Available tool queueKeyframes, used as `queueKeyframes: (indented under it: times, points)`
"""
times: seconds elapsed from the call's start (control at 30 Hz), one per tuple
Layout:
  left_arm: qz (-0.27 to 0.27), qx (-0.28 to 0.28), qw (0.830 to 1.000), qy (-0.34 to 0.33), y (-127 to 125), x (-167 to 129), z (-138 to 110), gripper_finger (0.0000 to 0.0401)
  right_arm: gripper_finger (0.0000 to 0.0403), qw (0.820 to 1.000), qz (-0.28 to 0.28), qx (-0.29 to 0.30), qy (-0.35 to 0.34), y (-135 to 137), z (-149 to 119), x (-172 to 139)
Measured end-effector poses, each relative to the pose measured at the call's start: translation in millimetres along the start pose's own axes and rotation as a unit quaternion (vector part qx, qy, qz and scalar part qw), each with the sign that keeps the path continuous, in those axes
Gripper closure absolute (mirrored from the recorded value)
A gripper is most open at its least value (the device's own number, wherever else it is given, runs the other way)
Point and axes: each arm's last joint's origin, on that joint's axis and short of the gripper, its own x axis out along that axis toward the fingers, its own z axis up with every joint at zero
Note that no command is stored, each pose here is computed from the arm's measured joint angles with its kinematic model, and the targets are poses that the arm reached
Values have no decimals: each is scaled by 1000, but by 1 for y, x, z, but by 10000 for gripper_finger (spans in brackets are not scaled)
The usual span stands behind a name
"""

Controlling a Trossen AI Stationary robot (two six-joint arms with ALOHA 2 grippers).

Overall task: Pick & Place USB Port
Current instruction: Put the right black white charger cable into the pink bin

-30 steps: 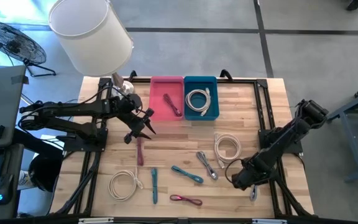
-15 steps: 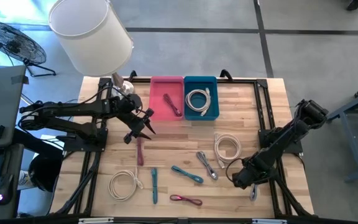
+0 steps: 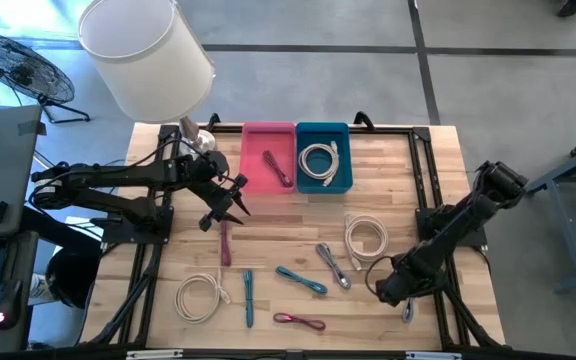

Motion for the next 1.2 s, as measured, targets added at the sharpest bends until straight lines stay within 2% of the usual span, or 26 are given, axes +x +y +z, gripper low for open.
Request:
queueKeyframes:
  times: [0.33,0.43,0.53,0.67,0.73,1.0,1.1,1.2]
  points:
    - [0,0,1000,0,0,0,0,261,238,1000,-14,-4,-9,12,2,19]
    - [0,0,1000,0,0,0,0,261,250,1000,-21,-12,-11,14,3,23]
    - [0,0,1000,0,0,0,0,261,286,1000,-22,-16,-15,15,3,25]
    - [0,0,1000,0,0,0,0,261,368,999,-23,-32,-16,14,4,25]
    - [0,0,1000,0,0,0,0,261,388,999,-24,-41,-17,14,4,26]
    - [5,2,1000,0,1,0,0,261,393,998,-27,-50,-23,13,4,26]
    - [47,17,999,16,5,0,2,261,393,997,-31,-57,-40,14,3,22]
    - [82,19,996,29,9,-1,3,261,393,993,-37,-64,-96,15,-1,11]
